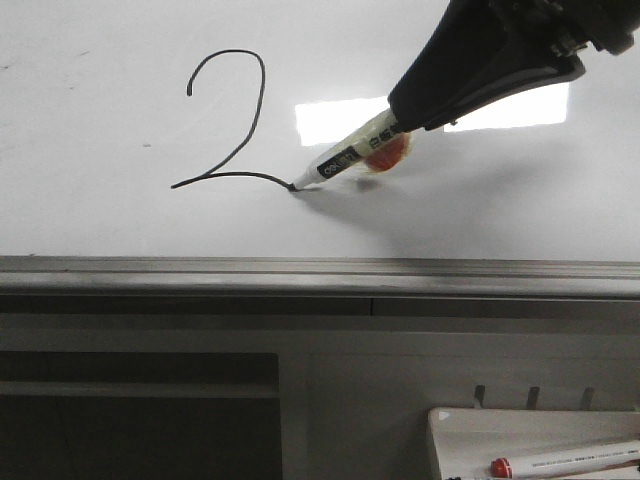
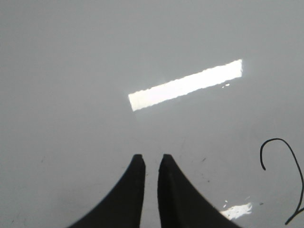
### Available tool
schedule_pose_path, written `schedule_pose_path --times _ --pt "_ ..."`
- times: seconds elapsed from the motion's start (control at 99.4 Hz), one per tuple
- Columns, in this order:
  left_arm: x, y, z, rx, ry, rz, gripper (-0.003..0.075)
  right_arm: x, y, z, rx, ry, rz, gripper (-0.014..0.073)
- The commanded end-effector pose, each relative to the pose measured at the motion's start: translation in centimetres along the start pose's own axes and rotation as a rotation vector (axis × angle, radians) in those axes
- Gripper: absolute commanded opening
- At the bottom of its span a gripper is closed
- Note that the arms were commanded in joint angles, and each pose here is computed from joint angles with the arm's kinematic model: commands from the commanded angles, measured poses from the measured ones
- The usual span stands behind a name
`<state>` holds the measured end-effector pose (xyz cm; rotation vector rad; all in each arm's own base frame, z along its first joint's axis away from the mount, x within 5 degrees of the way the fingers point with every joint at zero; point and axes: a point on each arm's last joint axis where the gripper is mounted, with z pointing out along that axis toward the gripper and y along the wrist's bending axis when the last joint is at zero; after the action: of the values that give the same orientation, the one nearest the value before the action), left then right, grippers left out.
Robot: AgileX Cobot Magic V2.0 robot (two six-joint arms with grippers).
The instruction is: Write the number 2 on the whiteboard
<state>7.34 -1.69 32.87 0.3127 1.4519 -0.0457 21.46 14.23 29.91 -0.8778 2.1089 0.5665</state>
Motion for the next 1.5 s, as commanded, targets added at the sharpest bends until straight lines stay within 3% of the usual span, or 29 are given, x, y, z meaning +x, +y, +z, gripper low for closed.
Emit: schedule_pose_path --times 0.0,0.201,0.413,0.604,0.725,0.896,1.349,1.399,1.489 --pt "-1.8 -0.1 -0.1 0.023 -0.114 0.003 0.0050 -1.2 0.2 -1.5 0.050 -0.088 -0.043 -0.0050" --pt "-2.5 -0.5 -0.2 0.071 -0.188 0.003 0.0052 -2.5 3.2 -4.0 -0.022 -0.172 -0.145 -0.0050" --pt "-1.9 -3.0 1.7 0.295 -0.229 0.096 0.0058 -4.2 4.7 -4.5 -0.071 -0.192 -0.235 -0.0050" --pt "-0.7 -6.8 3.6 0.559 -0.224 0.294 0.0240 -5.2 4.7 -3.7 -0.086 -0.155 -0.279 -0.0050" --pt "1.0 -8.9 5.4 0.656 -0.123 0.328 0.0317 -5.3 5.2 -3.2 -0.106 -0.148 -0.295 -0.0050" --pt "3.1 -10.8 7.9 0.724 -0.010 0.358 0.0316 -5.4 6.1 -2.9 -0.126 -0.152 -0.316 -0.0050" --pt "2.8 -12.4 11.0 0.751 0.018 0.397 0.0310 -5.5 6.8 -2.9 -0.149 -0.163 -0.327 -0.0050" --pt "2.8 -12.4 11.0 0.751 0.018 0.397 0.0279 -5.6 6.8 -2.9 -0.143 -0.169 -0.326 -0.0050" --pt "2.8 -12.4 11.0 0.751 0.018 0.397 0.0146 -5.6 6.8 -2.9 -0.142 -0.171 -0.326 -0.0050"
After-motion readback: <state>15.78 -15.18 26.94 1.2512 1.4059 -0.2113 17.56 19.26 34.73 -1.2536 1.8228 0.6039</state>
